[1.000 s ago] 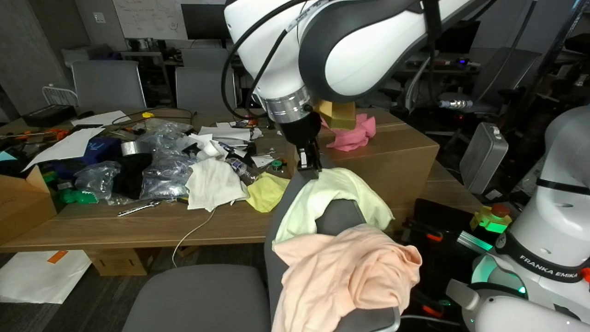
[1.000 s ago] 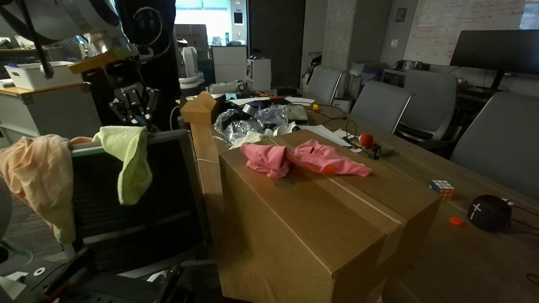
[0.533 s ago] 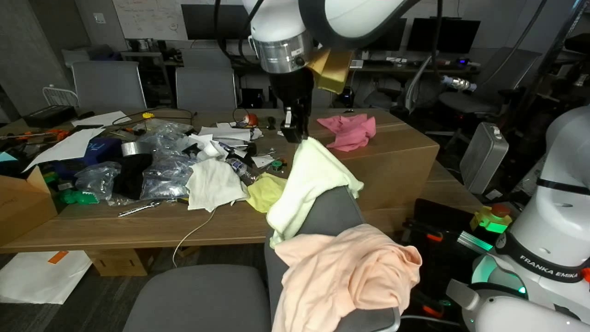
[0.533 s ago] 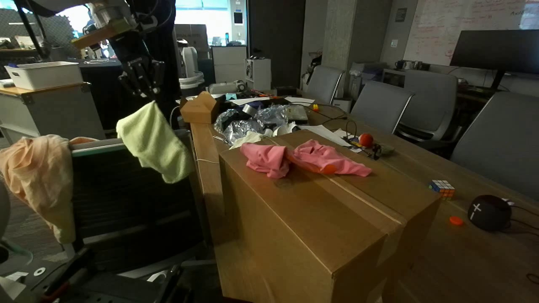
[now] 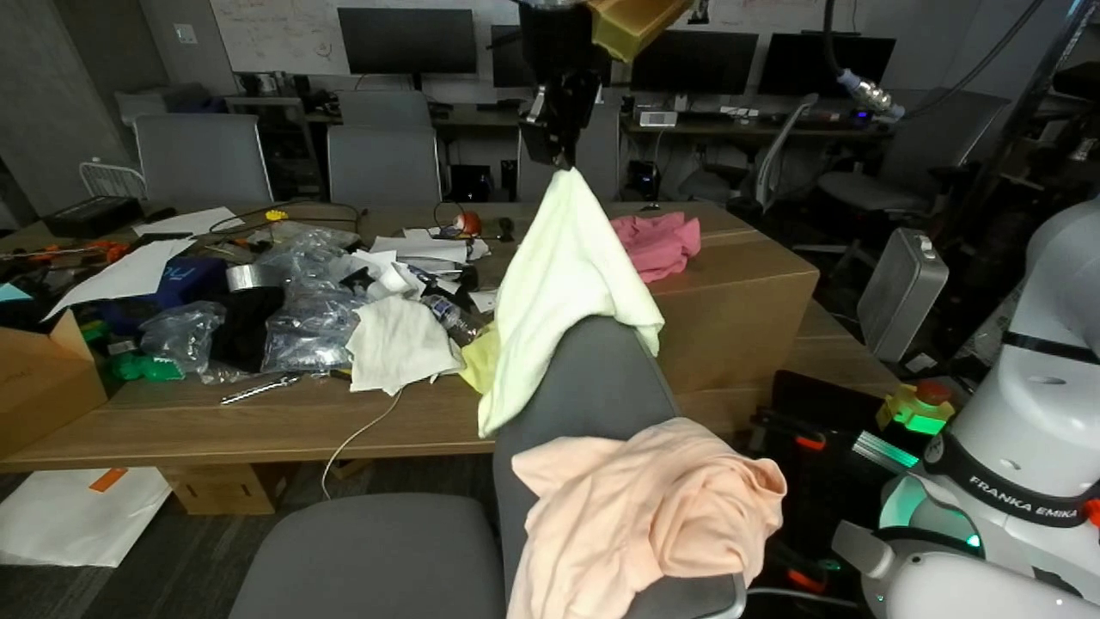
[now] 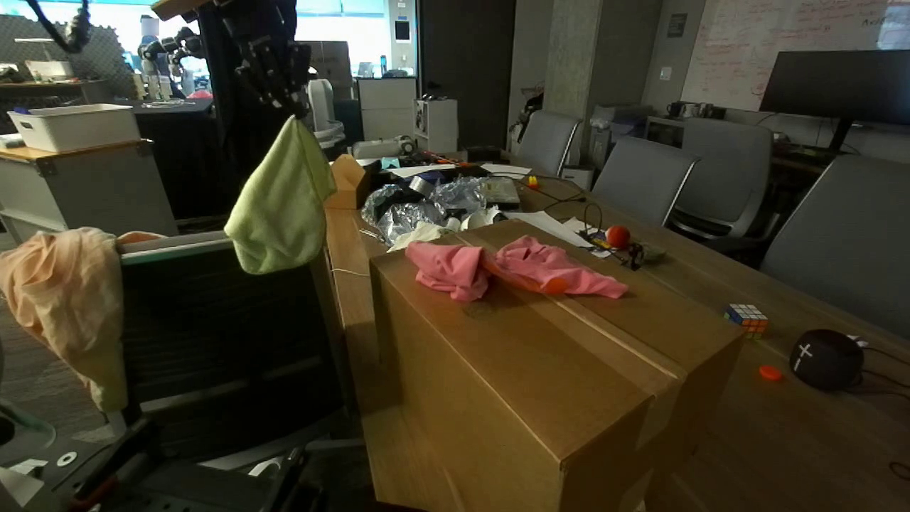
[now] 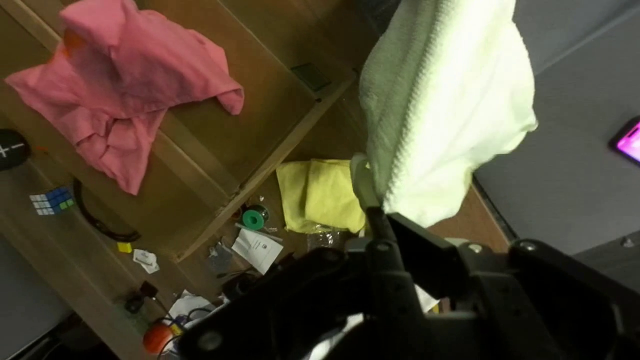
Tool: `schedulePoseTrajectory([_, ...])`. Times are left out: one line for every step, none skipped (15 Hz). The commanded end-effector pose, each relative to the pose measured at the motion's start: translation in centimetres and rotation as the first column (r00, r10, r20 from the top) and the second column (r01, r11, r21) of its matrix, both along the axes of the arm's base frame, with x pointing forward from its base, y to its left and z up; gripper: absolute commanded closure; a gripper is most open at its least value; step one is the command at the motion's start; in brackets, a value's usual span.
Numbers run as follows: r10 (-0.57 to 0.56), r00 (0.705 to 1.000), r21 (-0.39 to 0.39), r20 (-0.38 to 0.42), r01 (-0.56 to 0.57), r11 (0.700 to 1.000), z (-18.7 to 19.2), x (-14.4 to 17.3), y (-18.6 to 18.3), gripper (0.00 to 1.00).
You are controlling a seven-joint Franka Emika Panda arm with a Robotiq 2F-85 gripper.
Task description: Remove the t-shirts and yellow towel from the backrest of the grey chair and place them on top of the brown box
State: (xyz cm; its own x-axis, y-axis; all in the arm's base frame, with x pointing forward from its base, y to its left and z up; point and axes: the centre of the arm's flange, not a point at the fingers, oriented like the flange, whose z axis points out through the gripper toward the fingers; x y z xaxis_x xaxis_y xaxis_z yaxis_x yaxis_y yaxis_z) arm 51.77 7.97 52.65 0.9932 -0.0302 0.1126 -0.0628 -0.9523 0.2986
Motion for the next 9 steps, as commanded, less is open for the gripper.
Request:
schedulePoseTrajectory([-0.118, 0.990, 0.080, 0.081, 0.111, 0.991, 4.5, 0.4, -3.8, 0.97])
schedulePoseTrajectory([-0.157, 0.983, 0.108, 0.094, 0.146, 0.983, 5.5, 0.5, -5.4, 0.97])
schedulePoseTrajectory([-0.193, 0.975, 0.132, 0.107, 0.179, 0.975, 6.4, 0.5, -6.8, 0.97])
schedulePoseTrajectory([-0.231, 0.966, 0.155, 0.115, 0.212, 0.965, 7.1, 0.4, -8.3, 0.97])
schedulePoseTrajectory([-0.267, 0.956, 0.181, 0.123, 0.243, 0.953, 7.7, 0.4, -9.9, 0.97])
schedulePoseTrajectory([-0.305, 0.944, 0.208, 0.128, 0.275, 0.939, 8.3, 0.2, -11.6, 0.97])
schedulePoseTrajectory([-0.339, 0.932, 0.240, 0.128, 0.302, 0.923, 8.8, 0.0, -13.4, 0.97])
schedulePoseTrajectory([-0.374, 0.919, 0.267, 0.129, 0.331, 0.905, 9.1, -0.1, -14.8, 0.97])
schedulePoseTrajectory([-0.415, 0.901, 0.298, 0.128, 0.364, 0.883, 9.5, -0.5, -16.7, 0.97])
